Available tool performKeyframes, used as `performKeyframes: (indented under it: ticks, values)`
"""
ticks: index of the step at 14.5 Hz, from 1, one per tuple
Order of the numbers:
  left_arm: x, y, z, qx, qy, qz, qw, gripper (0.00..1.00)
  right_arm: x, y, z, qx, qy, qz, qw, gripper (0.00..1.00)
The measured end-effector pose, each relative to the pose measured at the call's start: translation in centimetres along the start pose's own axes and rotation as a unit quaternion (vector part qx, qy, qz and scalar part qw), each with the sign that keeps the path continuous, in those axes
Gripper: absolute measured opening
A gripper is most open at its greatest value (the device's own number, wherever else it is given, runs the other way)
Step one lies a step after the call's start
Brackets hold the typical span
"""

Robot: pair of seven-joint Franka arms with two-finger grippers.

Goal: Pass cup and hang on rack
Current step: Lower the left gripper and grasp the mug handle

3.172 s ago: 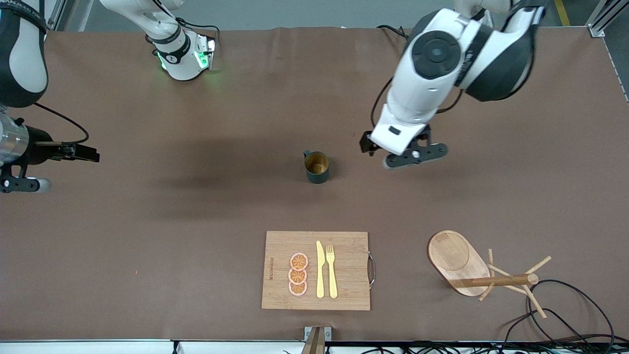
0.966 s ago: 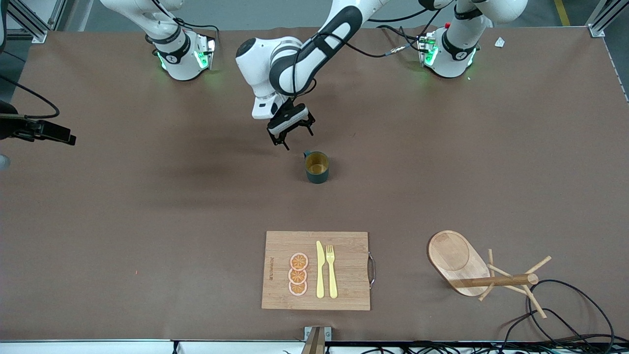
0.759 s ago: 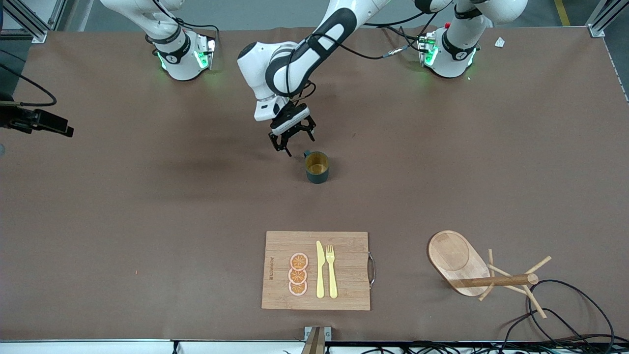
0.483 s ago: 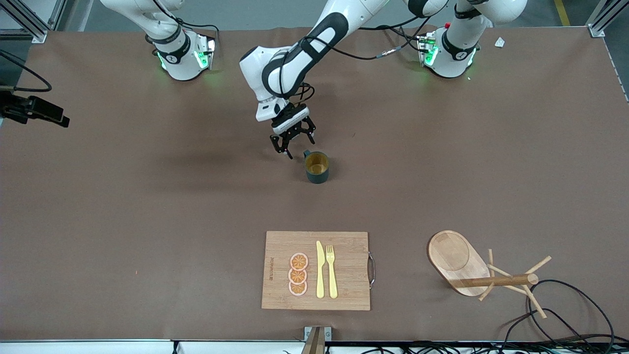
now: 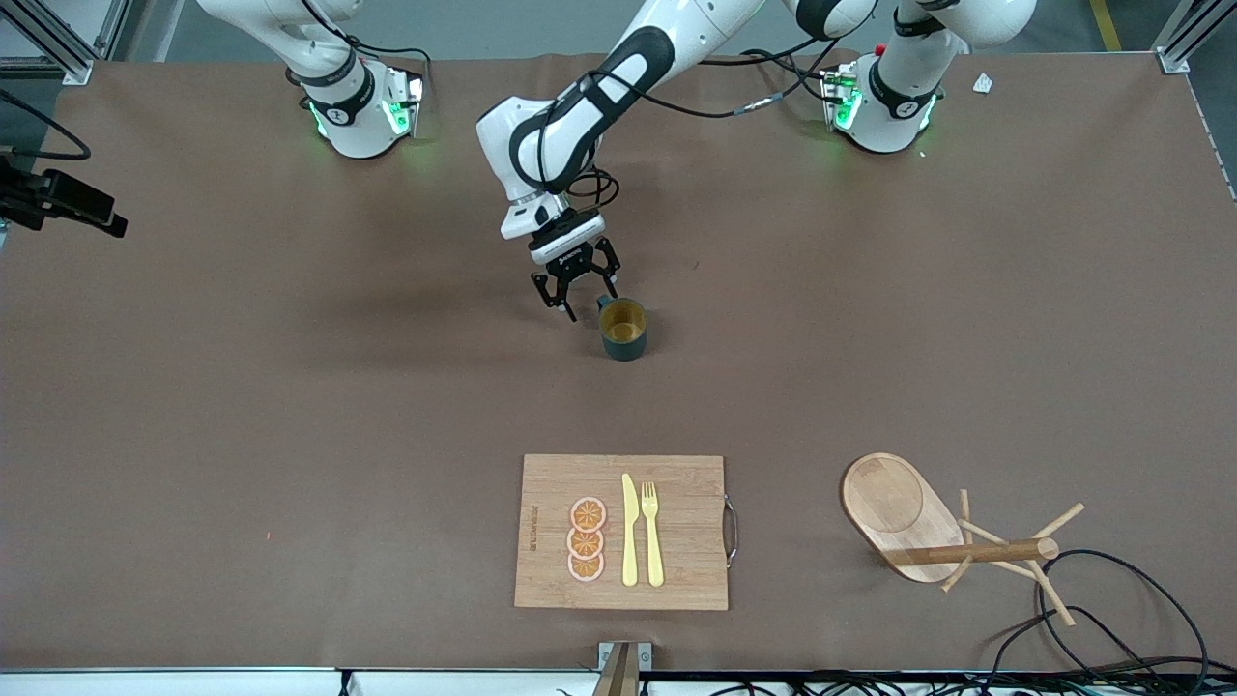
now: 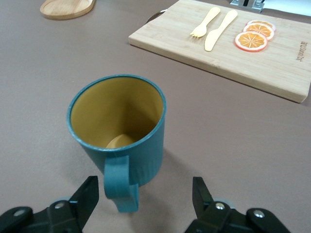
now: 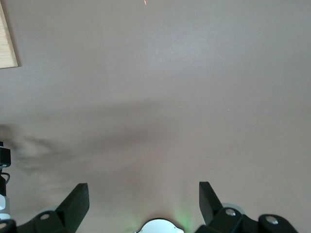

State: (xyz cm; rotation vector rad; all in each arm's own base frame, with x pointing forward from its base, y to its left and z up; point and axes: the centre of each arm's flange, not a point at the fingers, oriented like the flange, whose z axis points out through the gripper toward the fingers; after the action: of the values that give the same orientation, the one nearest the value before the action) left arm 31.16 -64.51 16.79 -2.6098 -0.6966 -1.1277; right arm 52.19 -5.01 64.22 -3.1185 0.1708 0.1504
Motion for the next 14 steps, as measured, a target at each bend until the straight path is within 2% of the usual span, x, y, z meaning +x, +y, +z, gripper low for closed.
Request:
performKeyframes:
  ticks: [1, 6, 8, 9, 12, 13, 14]
  values:
    - [-0.1, 0.0, 0.2, 0.000, 0.002, 0.001, 1.000, 0.81, -0.2, 0.0, -0.3, 0.000, 0.003, 0.000, 1.000, 1.00]
    - [-0.4, -0.2, 1.5, 0.008, 0.008, -0.008, 1.000, 0.73, -0.6, 0.1, -0.5, 0.001, 0.002, 0.001, 1.000, 1.00]
    - [-0.7, -0.3, 1.7, 0.009, 0.009, -0.011, 1.000, 0.59, -0.6, 0.1, -0.4, 0.001, -0.001, 0.000, 1.000, 1.00]
    - [-0.7, -0.3, 1.8, 0.010, 0.009, -0.012, 1.000, 0.59, -0.7, 0.1, -0.3, 0.001, -0.003, 0.000, 1.000, 1.00]
    - [-0.7, -0.3, 1.7, 0.009, 0.009, -0.014, 1.000, 0.31, -0.8, 0.1, -0.3, 0.001, -0.006, 0.000, 1.000, 1.00]
    - [-0.6, -0.3, 1.7, 0.010, 0.009, -0.014, 1.000, 0.31, -0.8, 0.1, -0.3, 0.001, -0.006, 0.000, 1.000, 1.00]
    - [-0.5, -0.3, 1.7, 0.011, 0.011, -0.015, 1.000, 0.25, -0.7, 0.1, -0.3, 0.001, -0.006, 0.000, 1.000, 1.00]
